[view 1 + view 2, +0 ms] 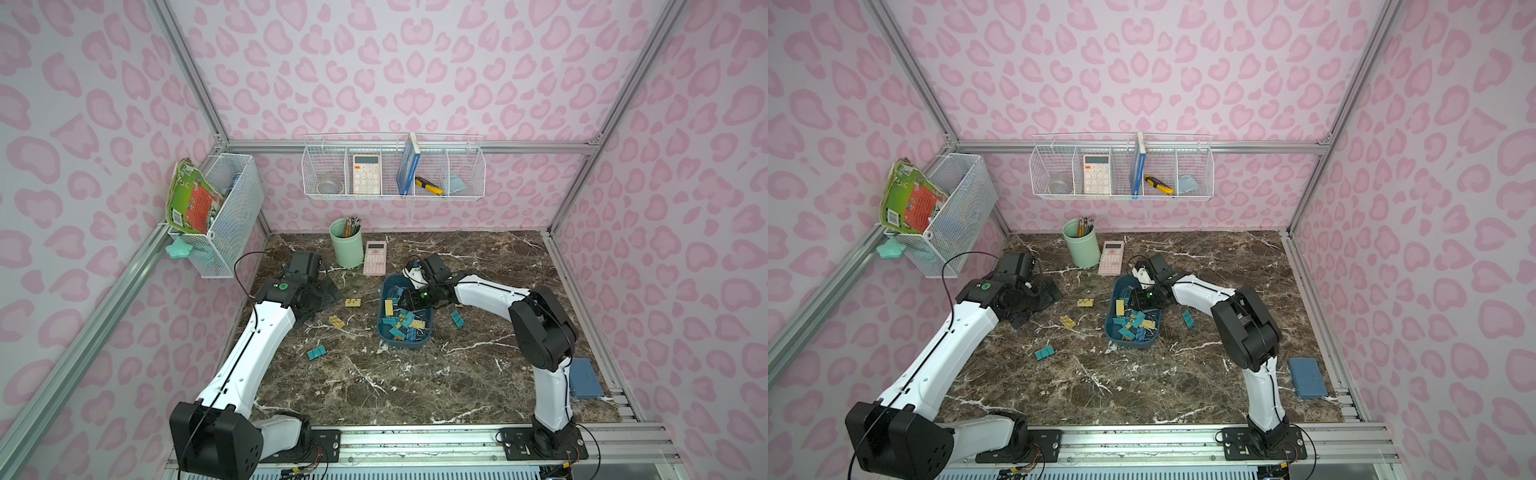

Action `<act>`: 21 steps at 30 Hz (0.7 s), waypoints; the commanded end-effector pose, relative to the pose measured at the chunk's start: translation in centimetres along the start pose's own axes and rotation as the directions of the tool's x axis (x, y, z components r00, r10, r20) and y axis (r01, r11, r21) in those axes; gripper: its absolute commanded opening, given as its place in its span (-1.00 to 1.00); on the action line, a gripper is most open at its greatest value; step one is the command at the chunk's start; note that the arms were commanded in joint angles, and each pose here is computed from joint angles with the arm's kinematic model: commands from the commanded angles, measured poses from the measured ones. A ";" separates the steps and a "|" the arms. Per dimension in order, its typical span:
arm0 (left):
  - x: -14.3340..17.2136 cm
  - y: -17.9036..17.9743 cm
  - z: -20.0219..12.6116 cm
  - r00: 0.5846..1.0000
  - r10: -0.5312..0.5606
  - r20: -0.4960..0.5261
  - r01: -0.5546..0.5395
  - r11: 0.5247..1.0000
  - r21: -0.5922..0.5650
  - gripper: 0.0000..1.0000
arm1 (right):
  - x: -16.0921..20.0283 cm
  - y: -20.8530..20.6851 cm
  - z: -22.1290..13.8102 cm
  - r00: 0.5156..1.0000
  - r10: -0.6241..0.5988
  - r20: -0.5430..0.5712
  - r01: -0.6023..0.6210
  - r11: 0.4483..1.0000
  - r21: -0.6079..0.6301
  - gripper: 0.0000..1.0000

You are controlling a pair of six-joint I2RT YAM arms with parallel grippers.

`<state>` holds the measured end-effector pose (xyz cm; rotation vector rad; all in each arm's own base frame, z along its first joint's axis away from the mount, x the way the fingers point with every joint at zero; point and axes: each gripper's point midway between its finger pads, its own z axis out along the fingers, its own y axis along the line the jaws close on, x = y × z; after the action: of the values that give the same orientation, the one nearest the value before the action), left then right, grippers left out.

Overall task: Take out the binder clips from the storage box
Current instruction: Pick up the binder clip from the storage box.

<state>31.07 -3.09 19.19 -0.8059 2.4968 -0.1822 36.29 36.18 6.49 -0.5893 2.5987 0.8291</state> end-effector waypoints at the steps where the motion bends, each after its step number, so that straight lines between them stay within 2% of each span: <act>1: -0.1 -0.2 -0.3 1.000 0.016 0.003 -0.016 1.000 0.012 0.99 | 0.3 -0.4 0.2 1.000 -0.015 -0.019 0.016 0.999 0.041 0.00; 6: 0.0 -0.1 -0.2 1.000 0.016 0.002 -0.016 1.000 0.009 0.98 | 0.5 -0.2 0.6 0.999 -0.018 -0.027 0.019 0.999 0.039 0.02; 7: 0.0 -0.1 -0.2 1.000 0.016 0.002 -0.016 1.000 0.010 0.98 | 0.6 -0.1 0.6 0.999 -0.018 -0.030 0.019 0.999 0.034 -0.10; 9: 0.0 0.0 -0.2 1.000 0.016 0.002 -0.016 1.000 0.008 0.99 | 0.6 0.1 0.6 0.999 -0.016 -0.030 0.016 1.000 0.019 -0.47; 13: 0.0 0.0 -0.3 1.000 0.016 0.005 -0.016 1.000 0.009 0.99 | -0.1 1.1 -0.2 1.000 -0.017 0.000 0.017 1.000 -0.009 -0.60; 17: 0.1 0.1 -0.3 1.000 0.016 0.004 -0.016 1.000 0.009 0.98 | -0.7 2.0 -1.1 1.000 -0.013 0.020 0.014 0.999 -0.038 -0.99; 21: 0.0 -0.2 -0.5 1.000 0.015 0.007 -0.015 1.000 0.020 0.98 | -1.5 2.7 -2.8 0.999 -0.003 0.051 0.006 0.998 -0.063 -1.00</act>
<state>30.89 -3.19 19.32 -0.8002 2.4937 -0.1944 35.73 36.97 9.25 -0.6053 2.5525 0.8795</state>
